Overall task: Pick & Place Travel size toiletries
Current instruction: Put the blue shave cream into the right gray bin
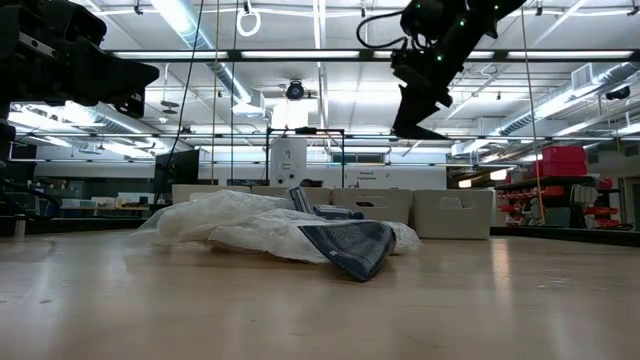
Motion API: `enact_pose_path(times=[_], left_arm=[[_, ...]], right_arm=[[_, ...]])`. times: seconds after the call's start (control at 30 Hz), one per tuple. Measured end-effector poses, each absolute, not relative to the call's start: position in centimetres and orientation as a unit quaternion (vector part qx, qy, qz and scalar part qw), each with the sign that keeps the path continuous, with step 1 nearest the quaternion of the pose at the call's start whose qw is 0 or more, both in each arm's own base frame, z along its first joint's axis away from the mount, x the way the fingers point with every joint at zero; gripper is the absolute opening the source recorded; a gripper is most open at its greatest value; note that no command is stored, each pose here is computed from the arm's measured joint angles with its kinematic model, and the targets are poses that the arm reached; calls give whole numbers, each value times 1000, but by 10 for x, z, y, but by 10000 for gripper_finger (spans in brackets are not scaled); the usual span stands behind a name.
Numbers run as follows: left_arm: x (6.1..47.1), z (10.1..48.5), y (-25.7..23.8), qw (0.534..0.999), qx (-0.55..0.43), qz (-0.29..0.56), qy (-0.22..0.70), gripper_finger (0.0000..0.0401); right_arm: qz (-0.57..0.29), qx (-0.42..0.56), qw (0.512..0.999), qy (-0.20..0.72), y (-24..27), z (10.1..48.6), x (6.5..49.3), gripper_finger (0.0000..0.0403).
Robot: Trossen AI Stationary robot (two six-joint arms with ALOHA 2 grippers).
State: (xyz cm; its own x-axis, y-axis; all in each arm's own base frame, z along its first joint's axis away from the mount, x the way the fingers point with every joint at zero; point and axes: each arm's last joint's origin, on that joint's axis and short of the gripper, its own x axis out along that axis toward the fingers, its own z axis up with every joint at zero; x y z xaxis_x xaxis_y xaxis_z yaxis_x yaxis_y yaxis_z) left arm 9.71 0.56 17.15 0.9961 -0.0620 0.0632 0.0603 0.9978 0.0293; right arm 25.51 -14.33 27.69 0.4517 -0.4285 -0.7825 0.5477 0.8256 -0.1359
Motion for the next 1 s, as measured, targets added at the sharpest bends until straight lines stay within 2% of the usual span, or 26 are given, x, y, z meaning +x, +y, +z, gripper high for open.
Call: enact_pose_path(times=[0.43,1.0], left_arm=[[97,171,6,999,14,-31,-32,16],[97,171,6,999,14,-31,-32,16]], right_arm=[[-444,214,785,376,-183,273,232,134],[-464,250,730,435,-215,234,227,132]])
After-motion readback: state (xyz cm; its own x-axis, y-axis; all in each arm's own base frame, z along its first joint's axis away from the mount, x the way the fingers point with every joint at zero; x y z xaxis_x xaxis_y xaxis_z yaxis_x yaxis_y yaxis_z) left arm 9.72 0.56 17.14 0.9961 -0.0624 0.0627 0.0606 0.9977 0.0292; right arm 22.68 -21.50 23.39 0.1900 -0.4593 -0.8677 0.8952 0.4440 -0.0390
